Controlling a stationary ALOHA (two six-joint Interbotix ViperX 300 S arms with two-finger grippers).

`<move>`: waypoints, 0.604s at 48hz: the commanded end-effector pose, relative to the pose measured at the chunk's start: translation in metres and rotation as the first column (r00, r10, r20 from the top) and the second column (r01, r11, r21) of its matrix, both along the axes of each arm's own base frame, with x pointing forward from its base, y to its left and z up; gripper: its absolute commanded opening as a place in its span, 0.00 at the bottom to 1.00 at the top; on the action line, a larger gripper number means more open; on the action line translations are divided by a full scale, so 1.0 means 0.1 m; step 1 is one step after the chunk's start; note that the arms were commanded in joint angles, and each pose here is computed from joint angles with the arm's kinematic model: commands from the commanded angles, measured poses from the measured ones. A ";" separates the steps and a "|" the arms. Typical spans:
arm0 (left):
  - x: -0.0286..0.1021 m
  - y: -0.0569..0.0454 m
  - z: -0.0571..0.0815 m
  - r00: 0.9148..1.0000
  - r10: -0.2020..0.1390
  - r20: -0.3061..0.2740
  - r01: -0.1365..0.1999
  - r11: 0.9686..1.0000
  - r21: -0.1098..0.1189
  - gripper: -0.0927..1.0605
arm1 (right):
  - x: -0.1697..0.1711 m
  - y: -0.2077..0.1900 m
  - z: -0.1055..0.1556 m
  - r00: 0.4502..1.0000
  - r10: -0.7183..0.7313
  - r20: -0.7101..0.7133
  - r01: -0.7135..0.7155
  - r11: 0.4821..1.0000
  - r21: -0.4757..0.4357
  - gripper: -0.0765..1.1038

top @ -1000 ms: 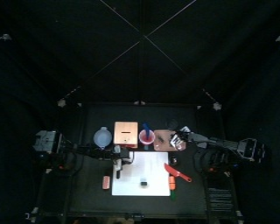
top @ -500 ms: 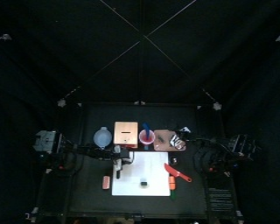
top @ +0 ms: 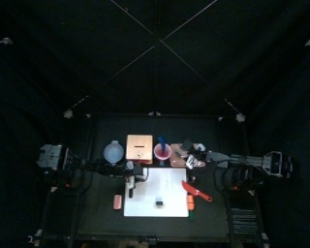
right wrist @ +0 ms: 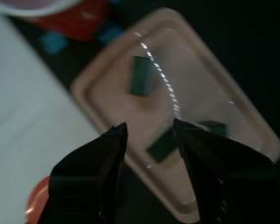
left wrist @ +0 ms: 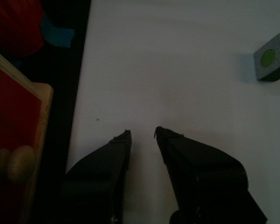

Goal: Place sushi on board then cut the sushi with the knife then place the pieces on the plate
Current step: Place the 4 sushi pieces on the plate

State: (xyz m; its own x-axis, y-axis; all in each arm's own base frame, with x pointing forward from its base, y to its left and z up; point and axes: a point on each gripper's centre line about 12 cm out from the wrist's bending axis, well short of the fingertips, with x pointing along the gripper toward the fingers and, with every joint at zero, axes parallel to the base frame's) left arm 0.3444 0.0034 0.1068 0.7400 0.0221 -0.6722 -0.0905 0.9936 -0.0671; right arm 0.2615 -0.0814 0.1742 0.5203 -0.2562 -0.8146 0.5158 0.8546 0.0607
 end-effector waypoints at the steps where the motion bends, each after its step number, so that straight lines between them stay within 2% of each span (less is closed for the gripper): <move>1: 0.06 0.01 0.10 1.000 0.003 0.028 -0.003 1.000 -0.001 0.70 | 0.29 0.49 0.29 0.972 0.195 0.130 -0.193 0.981 -0.025 0.75; 6: 0.06 0.01 0.10 1.000 0.004 0.026 -0.004 1.000 -0.002 0.70 | 0.52 0.97 0.37 0.909 0.354 0.219 -0.355 0.934 -0.037 0.75; 13: 0.06 0.01 0.10 1.000 0.005 0.028 -0.005 1.000 -0.003 0.70 | 0.77 1.45 0.28 0.842 0.461 0.281 -0.477 0.879 -0.012 0.75; 29: 0.07 0.01 0.09 1.000 0.007 0.026 -0.007 1.000 -0.005 0.70 | 1.12 1.94 -0.04 0.815 0.522 0.251 -0.548 0.835 0.043 0.75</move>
State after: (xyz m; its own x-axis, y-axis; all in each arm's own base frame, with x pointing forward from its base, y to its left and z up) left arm 0.3439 0.0033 0.1061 0.7328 0.0212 -0.6801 -0.0939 0.9931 -0.0702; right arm 0.3637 0.1045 0.1590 0.6944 0.1811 -0.6964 -0.0400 0.9760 0.2139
